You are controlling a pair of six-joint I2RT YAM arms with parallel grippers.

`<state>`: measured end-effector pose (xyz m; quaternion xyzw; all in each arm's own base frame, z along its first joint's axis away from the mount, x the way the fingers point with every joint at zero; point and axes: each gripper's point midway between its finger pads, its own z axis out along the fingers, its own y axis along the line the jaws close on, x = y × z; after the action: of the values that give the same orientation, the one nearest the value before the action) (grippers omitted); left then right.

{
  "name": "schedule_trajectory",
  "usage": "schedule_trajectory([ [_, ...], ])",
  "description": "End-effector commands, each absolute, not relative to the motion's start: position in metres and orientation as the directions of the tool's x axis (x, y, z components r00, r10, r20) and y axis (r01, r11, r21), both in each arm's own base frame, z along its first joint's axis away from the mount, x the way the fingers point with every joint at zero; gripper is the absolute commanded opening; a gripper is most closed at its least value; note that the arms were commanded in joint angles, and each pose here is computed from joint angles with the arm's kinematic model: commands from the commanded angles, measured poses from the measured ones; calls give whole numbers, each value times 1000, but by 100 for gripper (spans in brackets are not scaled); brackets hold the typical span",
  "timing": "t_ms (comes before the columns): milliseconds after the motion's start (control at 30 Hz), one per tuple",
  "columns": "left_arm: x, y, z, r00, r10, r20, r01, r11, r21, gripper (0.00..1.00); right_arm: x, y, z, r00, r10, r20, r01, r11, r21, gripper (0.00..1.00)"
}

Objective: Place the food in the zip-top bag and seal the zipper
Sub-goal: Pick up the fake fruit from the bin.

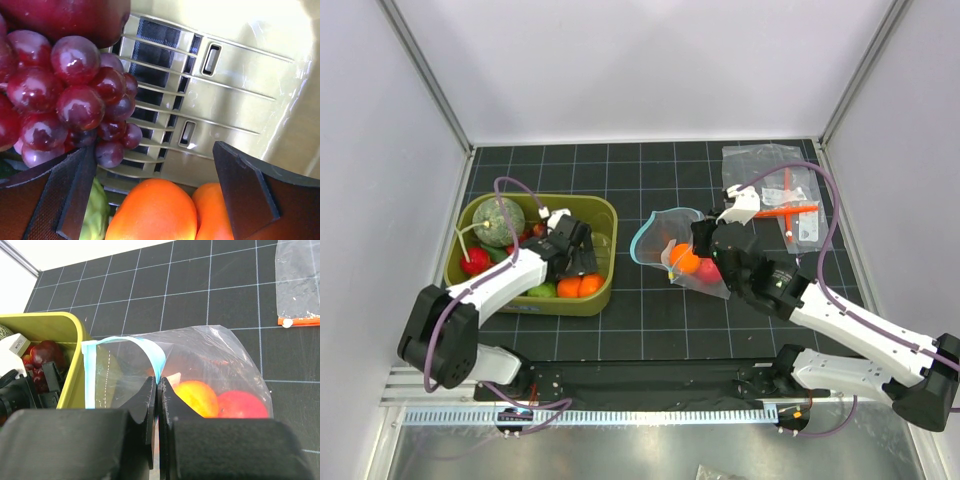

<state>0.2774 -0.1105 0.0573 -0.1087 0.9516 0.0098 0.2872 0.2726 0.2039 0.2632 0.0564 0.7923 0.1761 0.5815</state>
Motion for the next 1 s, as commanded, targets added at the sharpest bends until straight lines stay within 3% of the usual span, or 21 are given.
schedule_trajectory([
  [0,256,-113,32,-861,-221,-458,-216,974,-65,97,276,203,277,-274,337,-901,-111,920,377,6],
  [367,227,-114,56,-828,-263,-495,-215,965,-153,100,274,204,280,-274,346,-897,-126,912,390,7],
  [667,219,-119,120,-763,-267,-589,-191,963,-189,100,274,205,281,-275,344,-898,-131,912,389,7],
  [967,201,-108,155,-784,-197,-588,-153,980,-124,100,273,205,281,-277,341,-898,-135,912,387,7],
])
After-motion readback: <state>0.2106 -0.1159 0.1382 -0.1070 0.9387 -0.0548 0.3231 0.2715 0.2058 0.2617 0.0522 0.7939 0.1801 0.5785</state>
